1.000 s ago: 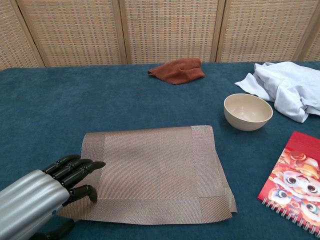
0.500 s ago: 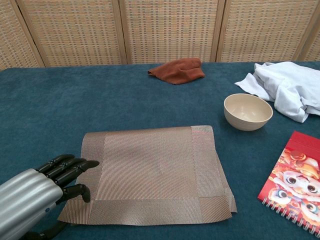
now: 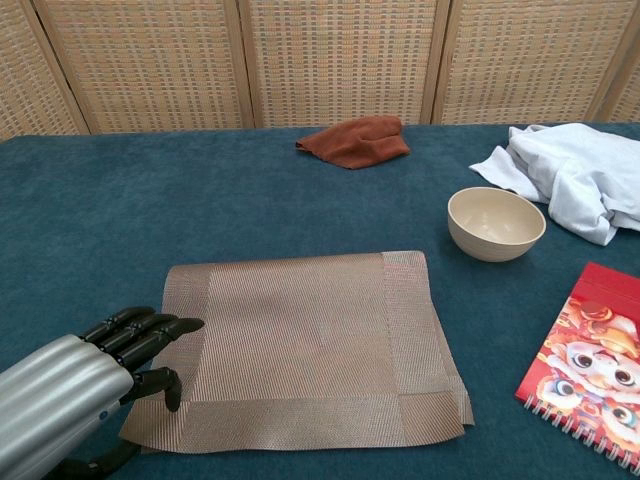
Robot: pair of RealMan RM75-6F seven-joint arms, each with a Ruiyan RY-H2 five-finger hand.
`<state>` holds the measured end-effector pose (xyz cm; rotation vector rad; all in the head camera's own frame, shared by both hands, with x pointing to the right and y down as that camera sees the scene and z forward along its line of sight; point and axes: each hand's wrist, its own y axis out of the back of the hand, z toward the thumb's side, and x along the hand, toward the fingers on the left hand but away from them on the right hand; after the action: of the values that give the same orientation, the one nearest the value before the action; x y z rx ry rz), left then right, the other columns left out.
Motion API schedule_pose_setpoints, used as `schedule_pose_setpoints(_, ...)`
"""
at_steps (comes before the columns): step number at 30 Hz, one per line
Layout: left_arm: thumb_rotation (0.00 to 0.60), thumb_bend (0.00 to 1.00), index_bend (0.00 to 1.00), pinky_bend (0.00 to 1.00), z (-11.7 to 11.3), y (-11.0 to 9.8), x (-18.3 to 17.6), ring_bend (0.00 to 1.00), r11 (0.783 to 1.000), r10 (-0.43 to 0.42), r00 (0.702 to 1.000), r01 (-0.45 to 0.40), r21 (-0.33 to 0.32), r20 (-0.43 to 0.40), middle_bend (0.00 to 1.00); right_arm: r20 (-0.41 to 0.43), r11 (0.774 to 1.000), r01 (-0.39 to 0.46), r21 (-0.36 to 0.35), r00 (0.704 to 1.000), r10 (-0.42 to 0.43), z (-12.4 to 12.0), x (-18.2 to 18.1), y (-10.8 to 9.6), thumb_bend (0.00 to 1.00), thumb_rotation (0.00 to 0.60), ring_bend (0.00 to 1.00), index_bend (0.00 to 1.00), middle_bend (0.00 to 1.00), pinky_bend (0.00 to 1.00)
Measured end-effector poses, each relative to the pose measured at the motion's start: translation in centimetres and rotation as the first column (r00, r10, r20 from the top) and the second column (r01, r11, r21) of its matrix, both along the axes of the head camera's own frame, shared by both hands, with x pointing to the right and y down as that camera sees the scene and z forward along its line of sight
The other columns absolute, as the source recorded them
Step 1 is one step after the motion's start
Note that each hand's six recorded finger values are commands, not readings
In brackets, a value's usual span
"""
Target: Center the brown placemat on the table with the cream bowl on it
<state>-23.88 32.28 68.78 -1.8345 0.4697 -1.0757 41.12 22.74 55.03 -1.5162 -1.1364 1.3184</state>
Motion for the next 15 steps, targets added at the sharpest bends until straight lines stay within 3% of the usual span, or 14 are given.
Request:
schedule_pose_setpoints(7, 0.600, 0.45, 0.53, 0.00, 0.16, -0.16, 0.38, 0.00, 1.000, -0.008, 1.000, 0.008, 0.005, 0.001, 0.00, 0.007, 1.000, -0.004, 0.002, 1.000, 0.004, -0.12, 0.10, -0.05, 0.15, 0.600, 0.00, 0.05, 0.00, 0.00)
schedule_pose_setpoints(15, 0.600, 0.53, 0.57, 0.00, -0.07, -0.55, 0.44, 0.00, 0.999, -0.020, 1.000, 0.021, 0.028, -0.005, 0.00, 0.012, 1.000, -0.004, 0.002, 1.000, 0.004, -0.23, 0.11, -0.05, 0.15, 0.600, 0.00, 0.05, 0.00, 0.00)
